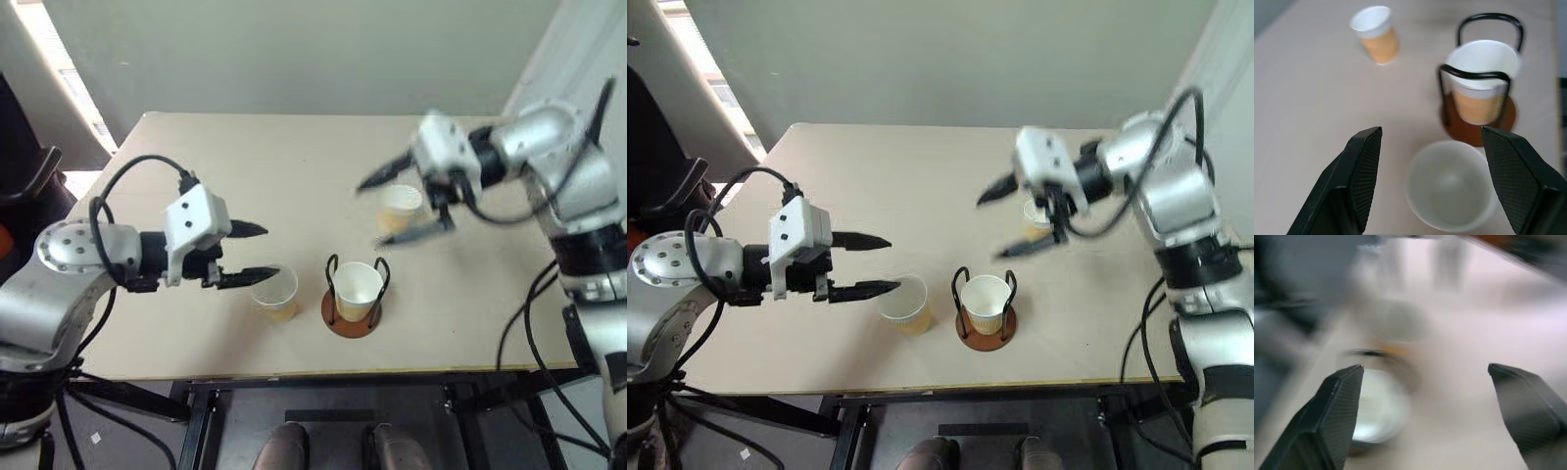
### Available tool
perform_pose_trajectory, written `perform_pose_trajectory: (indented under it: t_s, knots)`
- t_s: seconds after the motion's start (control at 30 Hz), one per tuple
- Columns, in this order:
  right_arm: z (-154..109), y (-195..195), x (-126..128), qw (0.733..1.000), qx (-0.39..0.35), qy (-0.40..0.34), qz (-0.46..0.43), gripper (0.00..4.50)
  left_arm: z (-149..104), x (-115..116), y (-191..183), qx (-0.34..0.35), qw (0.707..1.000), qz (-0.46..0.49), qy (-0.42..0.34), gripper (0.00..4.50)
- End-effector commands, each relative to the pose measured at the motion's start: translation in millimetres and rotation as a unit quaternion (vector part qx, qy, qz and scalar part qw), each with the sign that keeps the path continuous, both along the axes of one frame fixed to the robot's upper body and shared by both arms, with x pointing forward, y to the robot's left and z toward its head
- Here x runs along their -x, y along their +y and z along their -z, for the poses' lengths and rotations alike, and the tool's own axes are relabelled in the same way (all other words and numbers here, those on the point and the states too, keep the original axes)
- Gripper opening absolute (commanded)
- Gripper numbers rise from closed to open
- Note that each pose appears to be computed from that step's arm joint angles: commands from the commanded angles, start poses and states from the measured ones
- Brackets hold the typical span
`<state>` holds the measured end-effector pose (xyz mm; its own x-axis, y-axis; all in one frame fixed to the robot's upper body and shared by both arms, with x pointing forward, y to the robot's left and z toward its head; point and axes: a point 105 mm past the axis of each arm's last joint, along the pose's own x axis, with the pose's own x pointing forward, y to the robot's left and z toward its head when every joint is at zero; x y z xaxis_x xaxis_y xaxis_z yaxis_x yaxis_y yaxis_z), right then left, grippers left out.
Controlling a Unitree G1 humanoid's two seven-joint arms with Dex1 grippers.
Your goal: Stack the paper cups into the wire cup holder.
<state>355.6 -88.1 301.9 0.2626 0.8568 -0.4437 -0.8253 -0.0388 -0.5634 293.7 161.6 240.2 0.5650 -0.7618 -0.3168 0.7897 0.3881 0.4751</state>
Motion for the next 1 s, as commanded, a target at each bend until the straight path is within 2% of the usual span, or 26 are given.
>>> perform_pose_trajectory:
  t_s: [0.03, 0.1, 0.3, 0.5, 0.67, 0.83, 1.0]
  knots:
    - [14.7, -26.0, -48.6, 0.993, 0.0, -0.029, 0.119, 4.25, -18.9, -26.4, -4.4, 0.036, 0.996, -0.048, -0.06, 3.46]
    - [31.2, -30.9, -61.6, 0.989, 0.021, -0.027, 0.14, 4.25, -23.1, -35.5, -15.0, 0.06, 0.995, -0.054, -0.066, 3.46]
    - [63.6, -48.3, -86.8, 0.974, 0.055, -0.033, 0.217, 4.25, -13.5, -40.5, -40.6, 0.057, 0.996, -0.041, -0.058, 3.46]
    - [86.2, -58.0, -96.6, 0.961, 0.066, -0.025, 0.268, 4.25, -11.9, -35.5, -45.1, 0.063, 0.996, -0.032, -0.051, 3.46]
    - [100.7, -54.4, -95.0, 0.962, 0.071, -0.004, 0.263, 4.25, -12.3, -32.2, -40.3, 0.058, 0.996, -0.037, -0.052, 3.46]
    - [111.4, -53.2, -91.0, 0.965, 0.084, 0.015, 0.25, 2.7, -13.9, -30.6, -33.2, 0.055, 0.996, -0.049, -0.056, 3.46]
    - [114.0, -56.8, -90.0, 0.964, 0.088, 0.019, 0.251, 0.9, -14.9, -31.0, -30.5, 0.057, 0.995, -0.058, -0.062, 3.46]
